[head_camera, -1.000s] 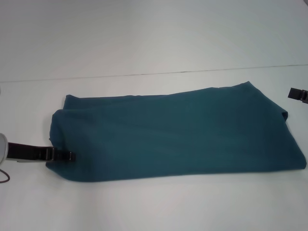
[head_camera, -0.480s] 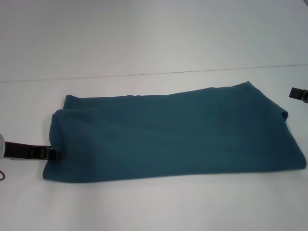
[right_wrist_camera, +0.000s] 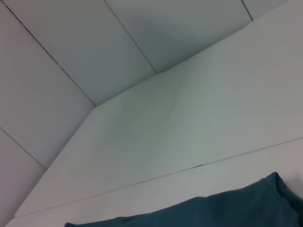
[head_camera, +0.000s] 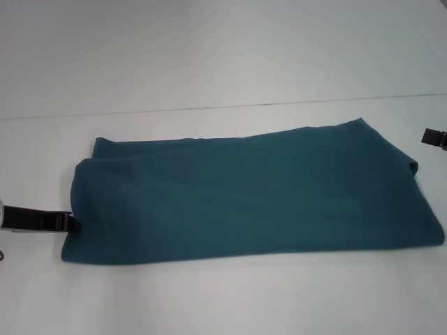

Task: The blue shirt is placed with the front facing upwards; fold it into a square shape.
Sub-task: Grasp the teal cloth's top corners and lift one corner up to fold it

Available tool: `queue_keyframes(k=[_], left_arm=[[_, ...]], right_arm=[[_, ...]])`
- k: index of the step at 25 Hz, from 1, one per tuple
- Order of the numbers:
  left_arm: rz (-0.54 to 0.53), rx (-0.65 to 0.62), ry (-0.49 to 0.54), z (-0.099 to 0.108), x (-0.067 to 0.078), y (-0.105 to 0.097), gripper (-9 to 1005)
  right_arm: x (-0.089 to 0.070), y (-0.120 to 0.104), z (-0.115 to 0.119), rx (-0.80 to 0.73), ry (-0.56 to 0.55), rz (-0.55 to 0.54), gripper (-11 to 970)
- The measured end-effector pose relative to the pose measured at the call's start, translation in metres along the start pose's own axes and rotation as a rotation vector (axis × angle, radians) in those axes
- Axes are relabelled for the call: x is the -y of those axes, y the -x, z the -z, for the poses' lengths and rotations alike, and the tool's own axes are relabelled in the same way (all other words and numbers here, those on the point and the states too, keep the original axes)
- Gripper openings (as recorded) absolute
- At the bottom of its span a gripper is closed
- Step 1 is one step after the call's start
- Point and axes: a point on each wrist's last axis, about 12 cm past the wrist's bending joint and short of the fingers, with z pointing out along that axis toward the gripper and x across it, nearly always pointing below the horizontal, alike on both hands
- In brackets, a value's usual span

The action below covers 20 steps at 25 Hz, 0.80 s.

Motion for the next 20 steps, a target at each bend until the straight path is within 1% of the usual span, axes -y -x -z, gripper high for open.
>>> queue_keyframes(k=[8,14,19,20], left_arm=[[-0.007,-0.004,-0.002,-0.0005,0.0012,0.0001,134],[0.000,-0.003,0.000,-0.0001,0.0003,-0.0006,160],[0.012,0.019,0.014,0.0061,-0.0029,0.0000,223],[0.017,0.020,0.016,0.0074,-0.0036,0.0000,265]], right_arm=[[0.0002,-0.0004,0.0004,0.000,0.000,0.000,900],[0.0002,-0.0004,0.0004,0.000,0.000,0.000,900],[0.0002,-0.0004,0.0004,0.000,-0.001,0.000,899],[0.0002,-0.0004,0.0005,0.000,-0.001,0.000,899]])
